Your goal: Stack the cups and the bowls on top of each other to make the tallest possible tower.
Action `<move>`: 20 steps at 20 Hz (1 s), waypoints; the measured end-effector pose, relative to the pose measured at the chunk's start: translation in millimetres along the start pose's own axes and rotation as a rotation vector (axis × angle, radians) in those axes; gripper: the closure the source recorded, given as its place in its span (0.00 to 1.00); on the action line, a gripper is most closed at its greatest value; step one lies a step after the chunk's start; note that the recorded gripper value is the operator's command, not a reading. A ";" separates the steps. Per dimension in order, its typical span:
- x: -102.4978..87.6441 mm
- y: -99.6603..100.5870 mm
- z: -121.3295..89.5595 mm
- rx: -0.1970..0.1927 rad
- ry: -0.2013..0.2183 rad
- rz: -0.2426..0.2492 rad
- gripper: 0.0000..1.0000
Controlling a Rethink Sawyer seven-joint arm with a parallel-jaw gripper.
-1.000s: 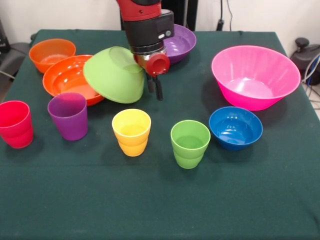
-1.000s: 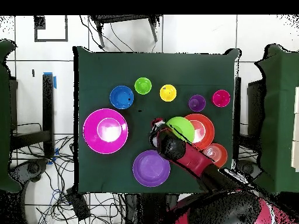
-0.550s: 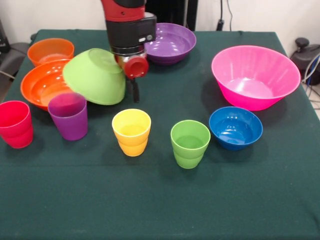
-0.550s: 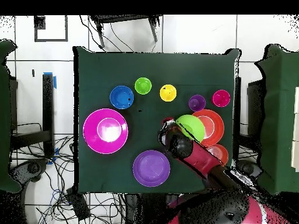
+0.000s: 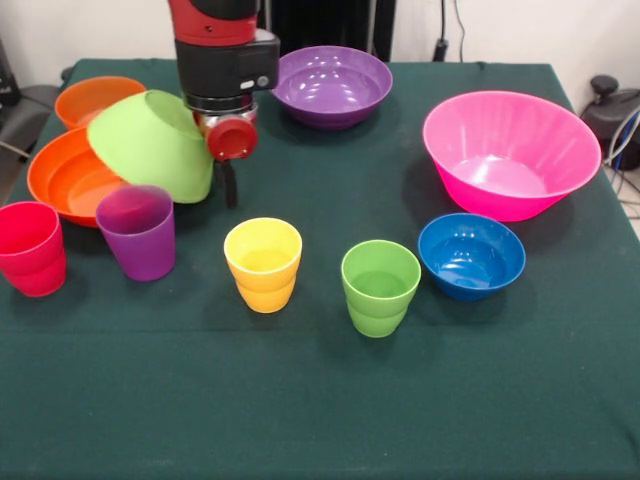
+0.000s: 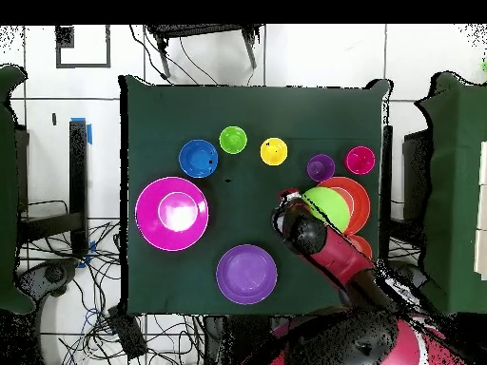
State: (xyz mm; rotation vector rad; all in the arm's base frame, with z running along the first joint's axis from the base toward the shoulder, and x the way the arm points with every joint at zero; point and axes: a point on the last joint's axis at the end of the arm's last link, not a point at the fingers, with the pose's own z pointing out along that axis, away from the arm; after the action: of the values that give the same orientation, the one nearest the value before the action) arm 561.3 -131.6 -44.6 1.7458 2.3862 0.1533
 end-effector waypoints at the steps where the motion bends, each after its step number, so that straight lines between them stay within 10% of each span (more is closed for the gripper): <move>1: -2.4 -1.1 -0.6 0.013 0.007 0.003 0.00; 20: -18.7 2.8 -42.2 0.097 0.105 0.030 0.00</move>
State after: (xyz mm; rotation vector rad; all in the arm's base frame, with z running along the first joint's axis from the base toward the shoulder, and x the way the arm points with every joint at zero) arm 560.7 -147.6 -1.3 1.8608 2.4805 0.1392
